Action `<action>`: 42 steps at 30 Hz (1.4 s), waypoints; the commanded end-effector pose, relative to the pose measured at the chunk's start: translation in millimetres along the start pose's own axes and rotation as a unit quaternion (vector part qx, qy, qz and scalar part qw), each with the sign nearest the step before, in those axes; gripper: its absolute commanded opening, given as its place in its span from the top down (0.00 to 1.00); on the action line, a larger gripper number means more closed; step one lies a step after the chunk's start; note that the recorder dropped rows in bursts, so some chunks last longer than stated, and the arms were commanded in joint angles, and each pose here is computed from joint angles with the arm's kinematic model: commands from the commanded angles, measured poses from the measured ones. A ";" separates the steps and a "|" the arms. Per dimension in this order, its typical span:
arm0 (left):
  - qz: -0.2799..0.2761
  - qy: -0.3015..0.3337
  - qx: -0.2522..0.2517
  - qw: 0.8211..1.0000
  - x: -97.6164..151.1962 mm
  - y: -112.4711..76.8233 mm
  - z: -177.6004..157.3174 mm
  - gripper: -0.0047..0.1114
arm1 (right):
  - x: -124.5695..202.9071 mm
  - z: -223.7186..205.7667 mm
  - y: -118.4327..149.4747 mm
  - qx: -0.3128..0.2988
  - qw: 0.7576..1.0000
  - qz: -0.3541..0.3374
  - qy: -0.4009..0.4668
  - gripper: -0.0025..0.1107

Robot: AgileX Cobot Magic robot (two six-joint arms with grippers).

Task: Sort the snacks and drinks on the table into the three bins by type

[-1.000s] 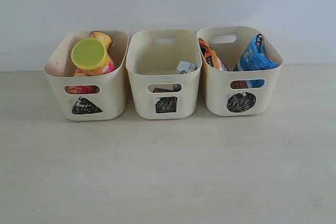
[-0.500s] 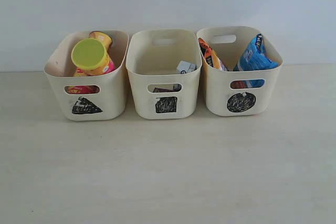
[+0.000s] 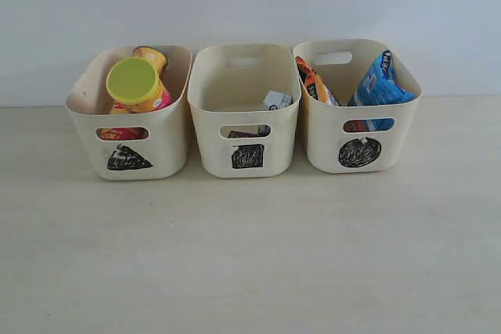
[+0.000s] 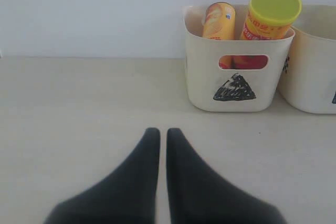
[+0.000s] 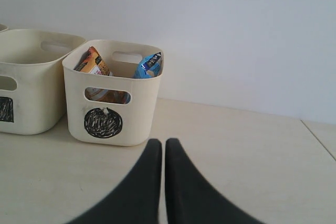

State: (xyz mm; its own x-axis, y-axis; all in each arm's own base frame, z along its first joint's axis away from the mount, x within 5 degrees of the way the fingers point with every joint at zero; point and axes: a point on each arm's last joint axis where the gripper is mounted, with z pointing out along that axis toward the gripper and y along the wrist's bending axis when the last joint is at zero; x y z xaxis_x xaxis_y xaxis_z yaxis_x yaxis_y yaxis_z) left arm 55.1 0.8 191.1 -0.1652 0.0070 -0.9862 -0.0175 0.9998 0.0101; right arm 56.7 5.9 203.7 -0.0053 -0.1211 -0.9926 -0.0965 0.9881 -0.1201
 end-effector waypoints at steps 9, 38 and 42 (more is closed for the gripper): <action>-0.002 0.003 0.000 1.000 1.4 -0.2 0.2 0.93 | -1.5 -0.6 -0.5 0.003 1.000 -0.003 -0.009 0.98; -0.002 0.000 0.000 1.000 0.9 -0.1 0.2 0.93 | 8.1 -1.0 2.2 -0.008 0.996 0.080 0.045 0.98; -0.002 0.000 0.000 1.000 0.9 -0.1 0.2 0.93 | 11.2 -1.3 3.1 -0.011 0.994 0.086 0.063 0.98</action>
State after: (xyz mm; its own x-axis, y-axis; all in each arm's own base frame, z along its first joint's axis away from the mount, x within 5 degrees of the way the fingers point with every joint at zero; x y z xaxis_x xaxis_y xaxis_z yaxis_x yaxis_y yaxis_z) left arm 55.1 0.8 191.1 -0.1652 0.0070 -0.9862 -0.0175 0.9998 0.0101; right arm 55.9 7.3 194.0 -0.1270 0.0218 -0.9917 -0.1069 0.9936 0.0355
